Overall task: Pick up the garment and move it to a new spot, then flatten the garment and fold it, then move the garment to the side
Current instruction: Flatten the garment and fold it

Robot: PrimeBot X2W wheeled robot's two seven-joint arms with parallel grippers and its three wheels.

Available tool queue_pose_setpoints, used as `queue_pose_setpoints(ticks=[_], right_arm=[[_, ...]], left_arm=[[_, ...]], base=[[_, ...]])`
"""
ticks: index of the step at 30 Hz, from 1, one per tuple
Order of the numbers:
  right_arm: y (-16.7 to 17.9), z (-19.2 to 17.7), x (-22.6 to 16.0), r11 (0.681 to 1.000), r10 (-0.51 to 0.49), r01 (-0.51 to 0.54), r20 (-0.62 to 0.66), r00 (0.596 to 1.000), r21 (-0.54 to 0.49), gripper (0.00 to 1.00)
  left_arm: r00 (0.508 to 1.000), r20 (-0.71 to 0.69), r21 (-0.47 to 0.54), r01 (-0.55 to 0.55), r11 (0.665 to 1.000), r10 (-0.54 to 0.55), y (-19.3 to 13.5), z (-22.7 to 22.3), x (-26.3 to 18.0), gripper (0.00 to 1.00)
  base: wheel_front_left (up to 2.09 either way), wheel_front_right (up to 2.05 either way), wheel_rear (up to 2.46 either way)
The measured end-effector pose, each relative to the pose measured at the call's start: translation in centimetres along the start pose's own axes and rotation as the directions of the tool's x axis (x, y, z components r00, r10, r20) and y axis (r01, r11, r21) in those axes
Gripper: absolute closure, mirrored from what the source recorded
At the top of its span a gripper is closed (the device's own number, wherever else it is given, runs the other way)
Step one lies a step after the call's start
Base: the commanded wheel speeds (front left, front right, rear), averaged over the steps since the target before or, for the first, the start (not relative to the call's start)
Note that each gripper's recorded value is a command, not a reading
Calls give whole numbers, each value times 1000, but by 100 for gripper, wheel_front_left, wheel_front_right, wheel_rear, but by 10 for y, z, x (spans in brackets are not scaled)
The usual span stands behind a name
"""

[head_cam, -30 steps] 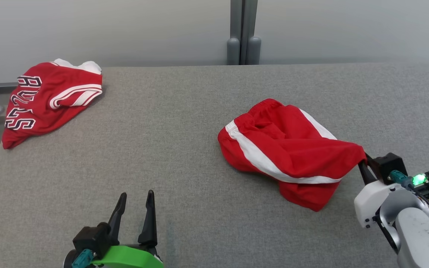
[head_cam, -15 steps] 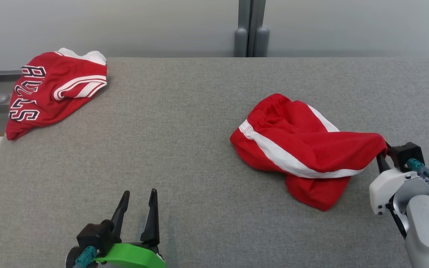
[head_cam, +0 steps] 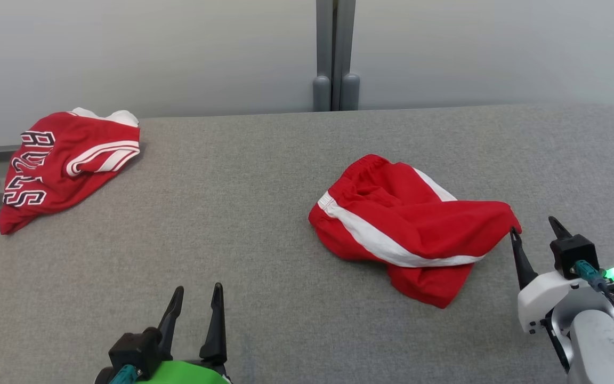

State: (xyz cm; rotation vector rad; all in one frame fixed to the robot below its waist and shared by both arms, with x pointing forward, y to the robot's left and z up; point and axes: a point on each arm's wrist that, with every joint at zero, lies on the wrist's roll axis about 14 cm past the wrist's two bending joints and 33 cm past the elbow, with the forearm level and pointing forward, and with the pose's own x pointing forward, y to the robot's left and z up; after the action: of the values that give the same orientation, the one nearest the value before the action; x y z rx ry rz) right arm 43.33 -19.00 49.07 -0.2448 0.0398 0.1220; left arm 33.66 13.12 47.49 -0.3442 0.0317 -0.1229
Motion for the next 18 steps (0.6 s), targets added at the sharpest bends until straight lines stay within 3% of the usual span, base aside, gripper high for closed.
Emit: queue_pose_setpoints(ticks=[13,18], right_arm=[[14,35,-34,991,-43,24,147,988,128,0],[21,39,-41,975,-42,4,168,985,222,0]], left_arm=[[998,21,10,61,998,-62,-18,7,5,0],[995,-1,27,103,994,-103,-29,1,8,0]], base=[[0,0,0],[0,0,0]])
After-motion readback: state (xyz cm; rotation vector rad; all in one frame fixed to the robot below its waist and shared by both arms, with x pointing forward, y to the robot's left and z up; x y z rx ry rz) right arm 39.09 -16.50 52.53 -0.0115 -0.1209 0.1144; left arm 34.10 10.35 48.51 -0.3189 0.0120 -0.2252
